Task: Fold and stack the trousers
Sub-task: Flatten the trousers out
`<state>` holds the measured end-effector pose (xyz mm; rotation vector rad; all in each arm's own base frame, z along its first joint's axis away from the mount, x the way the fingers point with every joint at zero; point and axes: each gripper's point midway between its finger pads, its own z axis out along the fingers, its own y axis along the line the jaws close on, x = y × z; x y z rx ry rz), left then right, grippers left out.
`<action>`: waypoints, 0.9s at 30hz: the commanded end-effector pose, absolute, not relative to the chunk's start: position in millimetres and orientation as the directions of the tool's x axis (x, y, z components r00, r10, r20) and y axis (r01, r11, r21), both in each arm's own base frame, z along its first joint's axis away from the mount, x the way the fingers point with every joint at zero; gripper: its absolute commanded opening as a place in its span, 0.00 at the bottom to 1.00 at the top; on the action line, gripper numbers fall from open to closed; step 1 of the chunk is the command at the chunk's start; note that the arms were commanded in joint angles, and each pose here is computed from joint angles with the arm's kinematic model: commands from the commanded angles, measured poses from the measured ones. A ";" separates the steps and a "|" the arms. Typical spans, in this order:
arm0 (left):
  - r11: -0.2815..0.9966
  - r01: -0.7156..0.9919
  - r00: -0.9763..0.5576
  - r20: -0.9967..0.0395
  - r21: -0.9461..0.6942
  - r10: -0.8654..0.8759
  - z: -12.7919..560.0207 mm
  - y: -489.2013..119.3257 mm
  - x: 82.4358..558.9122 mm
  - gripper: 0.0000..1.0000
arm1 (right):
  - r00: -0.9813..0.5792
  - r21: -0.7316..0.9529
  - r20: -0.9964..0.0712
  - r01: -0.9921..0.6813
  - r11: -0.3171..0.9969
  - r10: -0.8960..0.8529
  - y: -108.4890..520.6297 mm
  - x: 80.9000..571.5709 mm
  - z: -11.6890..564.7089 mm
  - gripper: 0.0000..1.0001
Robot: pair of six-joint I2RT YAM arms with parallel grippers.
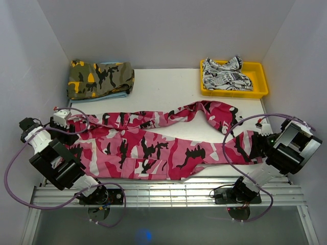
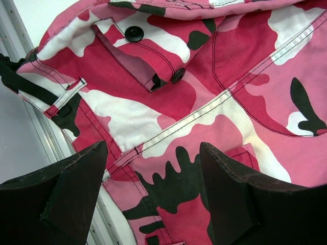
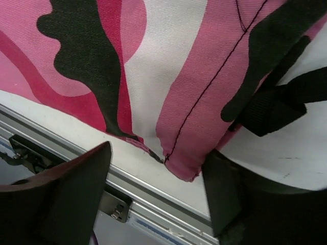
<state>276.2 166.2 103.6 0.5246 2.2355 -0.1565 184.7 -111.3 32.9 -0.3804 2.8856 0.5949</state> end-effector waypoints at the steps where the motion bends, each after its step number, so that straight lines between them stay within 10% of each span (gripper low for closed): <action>1: 0.916 0.397 -0.592 -0.747 0.058 0.304 105.4 168.7 273.9 0.84 | -0.949 0.301 -0.264 -0.252 0.920 -0.174 -117.3 196.3 23.6 0.70; 6: 0.925 0.374 -0.638 -0.709 0.058 0.303 83.2 175.1 267.4 0.80 | -0.952 0.249 -0.250 -0.241 0.938 -0.179 -149.8 198.1 41.7 0.08; 15: 0.951 0.309 -0.732 -0.633 0.019 0.251 47.5 201.8 268.6 0.63 | -0.934 0.146 -0.138 -0.349 0.926 -0.330 -202.5 158.9 87.0 0.08; 17: 0.948 0.318 -0.725 -0.642 0.012 0.251 49.9 200.3 270.5 0.66 | -0.927 0.163 -0.080 -0.376 0.912 -0.368 -198.1 144.2 77.9 0.38; 18: 0.945 0.327 -0.712 -0.653 0.016 0.258 56.5 201.5 273.2 0.68 | -0.922 0.163 -0.069 -0.388 0.907 -0.382 -197.3 142.8 76.4 0.81; 19: 0.936 0.352 -0.700 -0.667 -0.012 0.254 61.6 192.1 273.3 0.69 | -0.918 0.156 -0.074 -0.397 0.904 -0.390 -197.9 144.5 77.1 0.97; 27: 0.903 0.428 -0.556 -0.801 -0.045 0.223 134.3 175.8 302.6 0.74 | -0.828 0.109 -0.419 -0.454 0.884 -0.373 -161.8 252.7 135.7 0.96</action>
